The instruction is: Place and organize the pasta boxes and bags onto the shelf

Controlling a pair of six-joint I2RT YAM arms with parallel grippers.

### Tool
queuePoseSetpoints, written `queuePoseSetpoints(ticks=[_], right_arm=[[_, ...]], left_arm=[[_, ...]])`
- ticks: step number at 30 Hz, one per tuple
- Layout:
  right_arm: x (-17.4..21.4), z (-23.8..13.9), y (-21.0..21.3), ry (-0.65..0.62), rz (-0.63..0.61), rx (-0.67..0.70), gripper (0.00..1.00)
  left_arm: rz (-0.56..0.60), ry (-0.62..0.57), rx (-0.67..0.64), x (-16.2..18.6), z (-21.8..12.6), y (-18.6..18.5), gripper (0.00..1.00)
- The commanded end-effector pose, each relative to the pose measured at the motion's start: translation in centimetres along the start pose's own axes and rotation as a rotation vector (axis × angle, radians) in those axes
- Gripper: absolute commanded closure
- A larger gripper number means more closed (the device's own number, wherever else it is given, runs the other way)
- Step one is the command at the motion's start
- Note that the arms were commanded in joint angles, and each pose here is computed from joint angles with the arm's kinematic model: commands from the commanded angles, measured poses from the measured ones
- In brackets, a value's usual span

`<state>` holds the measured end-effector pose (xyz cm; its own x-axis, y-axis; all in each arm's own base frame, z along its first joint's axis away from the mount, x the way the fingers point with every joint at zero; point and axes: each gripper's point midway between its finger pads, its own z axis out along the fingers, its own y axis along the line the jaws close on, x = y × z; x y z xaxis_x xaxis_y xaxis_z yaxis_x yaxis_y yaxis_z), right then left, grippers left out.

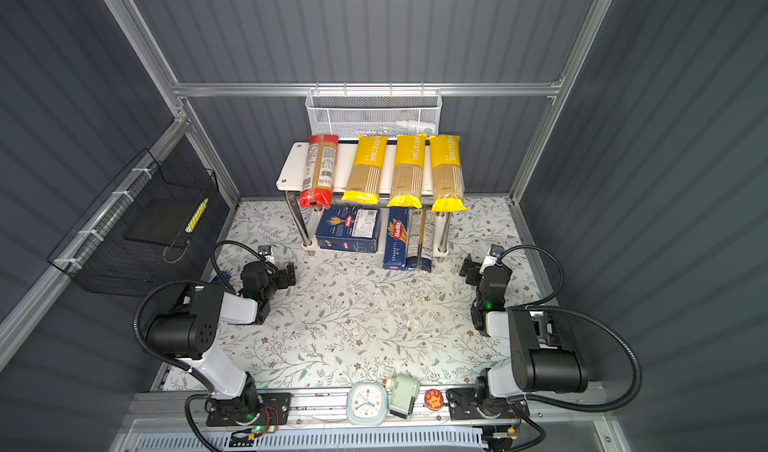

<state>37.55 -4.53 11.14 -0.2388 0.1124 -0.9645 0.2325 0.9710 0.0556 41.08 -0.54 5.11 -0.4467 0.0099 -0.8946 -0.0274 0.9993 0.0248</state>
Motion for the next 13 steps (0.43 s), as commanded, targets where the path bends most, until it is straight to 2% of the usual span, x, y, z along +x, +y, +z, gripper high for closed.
queuePoseSetpoints(ticks=[1,13], right_arm=[[-1.05,0.01,-0.28,-0.043,0.002,0.024,0.01],[-1.04,0.01,-0.25,-0.042,0.000,0.024,0.01]], left_arm=[[0.014,-0.043,0.009,-1.37,0.22,-0.06,0.01],[0.014,-0.044,0.011,-1.37,0.21,-0.08,0.01]])
